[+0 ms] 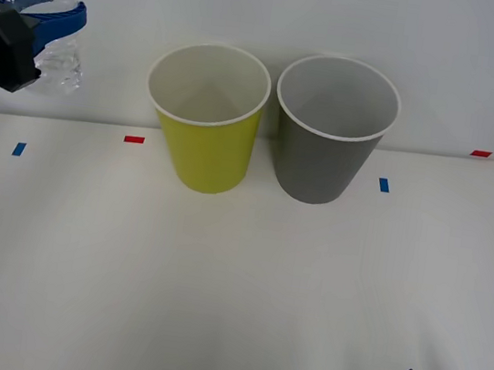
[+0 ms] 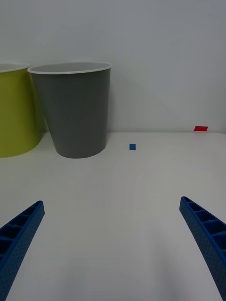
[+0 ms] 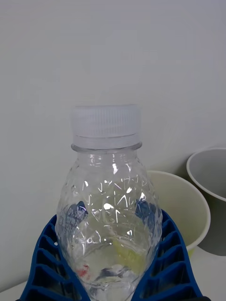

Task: Put cans in the gray bin and PET bottles in the light green bin.

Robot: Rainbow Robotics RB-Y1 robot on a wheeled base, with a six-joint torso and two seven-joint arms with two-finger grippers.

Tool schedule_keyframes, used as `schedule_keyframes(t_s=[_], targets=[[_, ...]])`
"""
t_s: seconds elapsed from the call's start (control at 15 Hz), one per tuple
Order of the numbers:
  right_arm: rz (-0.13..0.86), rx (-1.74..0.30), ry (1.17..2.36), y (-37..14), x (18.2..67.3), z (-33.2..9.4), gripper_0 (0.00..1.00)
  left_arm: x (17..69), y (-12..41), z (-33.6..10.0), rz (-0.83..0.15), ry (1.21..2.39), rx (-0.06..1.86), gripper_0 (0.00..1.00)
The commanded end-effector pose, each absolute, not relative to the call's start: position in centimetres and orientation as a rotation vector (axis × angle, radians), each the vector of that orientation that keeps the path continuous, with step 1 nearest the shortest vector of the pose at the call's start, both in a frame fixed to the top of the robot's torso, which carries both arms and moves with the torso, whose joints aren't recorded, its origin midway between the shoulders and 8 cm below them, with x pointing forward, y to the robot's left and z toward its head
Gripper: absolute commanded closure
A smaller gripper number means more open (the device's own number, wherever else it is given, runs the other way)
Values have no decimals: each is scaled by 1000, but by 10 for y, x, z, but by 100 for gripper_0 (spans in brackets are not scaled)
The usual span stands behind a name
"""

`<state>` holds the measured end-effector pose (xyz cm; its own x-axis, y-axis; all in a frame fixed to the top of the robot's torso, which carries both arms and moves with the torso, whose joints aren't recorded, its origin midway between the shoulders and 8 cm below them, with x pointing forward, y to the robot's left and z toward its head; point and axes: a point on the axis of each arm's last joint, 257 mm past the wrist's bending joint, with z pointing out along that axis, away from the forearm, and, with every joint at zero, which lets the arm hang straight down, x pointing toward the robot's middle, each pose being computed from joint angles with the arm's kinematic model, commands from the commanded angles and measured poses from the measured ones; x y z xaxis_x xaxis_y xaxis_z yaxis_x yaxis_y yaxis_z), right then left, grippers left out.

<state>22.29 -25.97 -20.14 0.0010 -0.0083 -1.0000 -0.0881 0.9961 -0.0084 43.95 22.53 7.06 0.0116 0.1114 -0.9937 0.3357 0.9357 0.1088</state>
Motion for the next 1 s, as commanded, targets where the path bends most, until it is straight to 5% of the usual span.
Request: schedule_keyframes(t_s=[0.07, 0.47, 1.0], targets=[[63, -76, 1569, -260, 223, -201, 0, 454, 210, 80, -188, 1527, 368, 100], [63, -76, 1569, -260, 223, -201, 0, 481, 166, 96, -123, 1459, 333, 100], [63, -76, 1569, -260, 223, -201, 0, 539, 114, 76, -204, 1436, 314, 100]])
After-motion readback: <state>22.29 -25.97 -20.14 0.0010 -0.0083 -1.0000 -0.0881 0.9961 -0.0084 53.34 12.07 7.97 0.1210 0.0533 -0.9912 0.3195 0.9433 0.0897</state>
